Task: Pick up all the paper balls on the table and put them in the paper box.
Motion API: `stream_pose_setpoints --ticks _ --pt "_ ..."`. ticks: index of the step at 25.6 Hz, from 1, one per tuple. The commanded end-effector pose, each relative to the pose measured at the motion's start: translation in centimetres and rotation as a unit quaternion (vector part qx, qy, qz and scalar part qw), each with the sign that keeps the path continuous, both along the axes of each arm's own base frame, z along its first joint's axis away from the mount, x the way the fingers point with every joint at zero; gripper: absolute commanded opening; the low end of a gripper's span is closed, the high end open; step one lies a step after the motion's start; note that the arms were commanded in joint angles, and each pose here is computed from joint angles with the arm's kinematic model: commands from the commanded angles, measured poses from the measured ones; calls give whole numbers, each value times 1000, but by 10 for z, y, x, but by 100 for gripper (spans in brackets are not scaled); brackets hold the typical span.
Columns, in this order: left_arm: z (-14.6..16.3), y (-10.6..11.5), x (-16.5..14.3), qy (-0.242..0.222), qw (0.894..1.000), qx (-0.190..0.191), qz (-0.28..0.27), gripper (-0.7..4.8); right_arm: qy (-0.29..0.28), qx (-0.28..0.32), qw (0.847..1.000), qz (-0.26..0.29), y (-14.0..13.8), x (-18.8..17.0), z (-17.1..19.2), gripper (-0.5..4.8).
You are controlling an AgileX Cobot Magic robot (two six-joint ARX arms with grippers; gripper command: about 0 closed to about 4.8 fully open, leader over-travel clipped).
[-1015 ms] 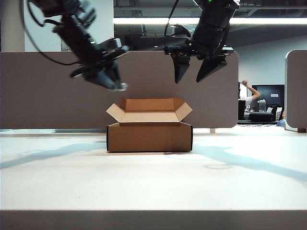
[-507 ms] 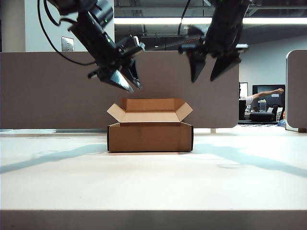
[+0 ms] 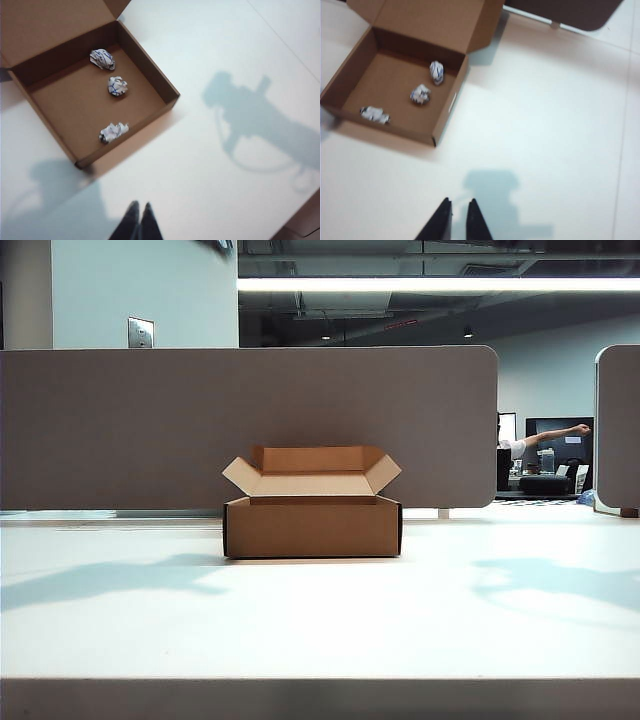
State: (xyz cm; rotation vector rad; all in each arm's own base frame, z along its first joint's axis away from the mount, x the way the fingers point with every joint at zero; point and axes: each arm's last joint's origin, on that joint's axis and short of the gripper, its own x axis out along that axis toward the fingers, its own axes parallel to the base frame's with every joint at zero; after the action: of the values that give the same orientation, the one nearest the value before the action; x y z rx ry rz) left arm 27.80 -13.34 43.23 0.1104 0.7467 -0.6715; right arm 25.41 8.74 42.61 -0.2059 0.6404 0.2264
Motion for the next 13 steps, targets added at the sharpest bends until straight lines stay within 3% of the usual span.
stream_pose_setpoints --ticks 1,2,6,9,13 --pt "19 12 -45 -20 999 27 3 -6 -1 17 1000 20 -11 -35 17 46" --pt "27 18 -72 -27 999 32 -2 -6 -13 30 999 32 -17 -55 24 46" --pt "37 42 -130 -31 999 34 0 -6 -39 66 996 36 -34 -104 28 46" --pt "38 77 -190 -45 999 9 15 -6 -72 89 993 39 -53 -161 12 44" --pt "22 101 -230 -74 997 -17 27 -5 -118 104 987 41 -68 -201 -8 44"
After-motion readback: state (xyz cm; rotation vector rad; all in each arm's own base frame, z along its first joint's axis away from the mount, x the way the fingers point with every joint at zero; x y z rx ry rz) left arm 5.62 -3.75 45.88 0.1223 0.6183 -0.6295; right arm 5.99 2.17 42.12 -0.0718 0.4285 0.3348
